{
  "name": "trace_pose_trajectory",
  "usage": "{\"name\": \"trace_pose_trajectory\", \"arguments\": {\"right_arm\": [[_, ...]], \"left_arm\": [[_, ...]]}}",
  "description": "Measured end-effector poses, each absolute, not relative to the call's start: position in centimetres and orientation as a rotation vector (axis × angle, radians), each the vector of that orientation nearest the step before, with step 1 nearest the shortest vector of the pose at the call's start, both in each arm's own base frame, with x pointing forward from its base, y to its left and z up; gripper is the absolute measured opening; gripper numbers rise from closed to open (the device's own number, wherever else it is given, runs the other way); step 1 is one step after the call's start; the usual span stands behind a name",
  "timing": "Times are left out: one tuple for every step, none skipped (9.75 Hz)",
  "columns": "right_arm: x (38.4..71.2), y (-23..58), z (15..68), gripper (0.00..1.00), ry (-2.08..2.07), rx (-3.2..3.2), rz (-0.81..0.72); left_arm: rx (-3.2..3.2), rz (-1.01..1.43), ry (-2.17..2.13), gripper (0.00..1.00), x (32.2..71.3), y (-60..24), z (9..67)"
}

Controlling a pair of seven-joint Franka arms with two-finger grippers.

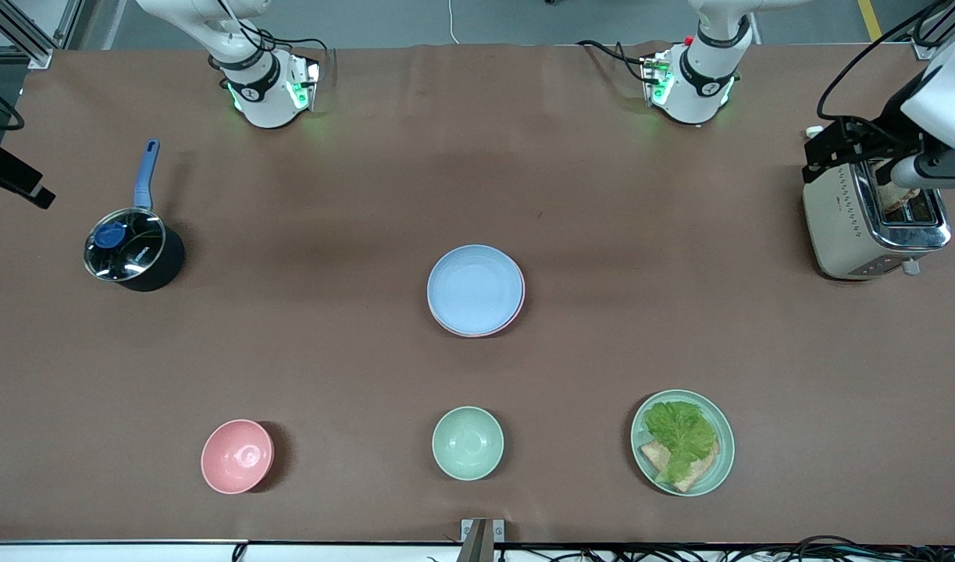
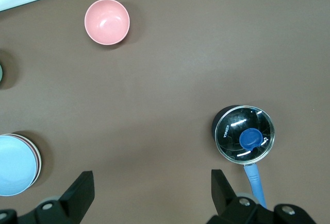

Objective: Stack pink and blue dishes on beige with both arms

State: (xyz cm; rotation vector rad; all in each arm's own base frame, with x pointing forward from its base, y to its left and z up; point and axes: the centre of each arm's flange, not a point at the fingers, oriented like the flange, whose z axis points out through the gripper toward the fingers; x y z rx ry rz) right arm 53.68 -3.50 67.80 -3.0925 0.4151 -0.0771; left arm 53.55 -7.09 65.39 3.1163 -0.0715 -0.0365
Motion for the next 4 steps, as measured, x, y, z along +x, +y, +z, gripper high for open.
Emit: {"name": "trace_pose_trajectory", "arguments": {"right_arm": [[53.86, -3.38, 67.37, 1.00, 0.412, -3.095, -0.057], [54.13, -3.38, 66.92, 1.00, 0.411, -3.096, -0.044], [54.32, -3.37, 66.62, 1.00, 0.410, -3.097, -0.035], [54.37, -3.36, 66.54, 1.00, 0.408, -3.097, -0.033]], "left_arm": [[3.115, -0.039, -0.062, 1.00, 54.06, -6.74, 65.22], [3.114, -0.037, -0.051, 1.00, 54.28, -6.32, 65.21], [3.121, -0.028, -0.048, 1.00, 54.31, -6.09, 65.47], [3.130, -0.010, -0.047, 1.00, 54.26, -5.98, 66.09]]}}
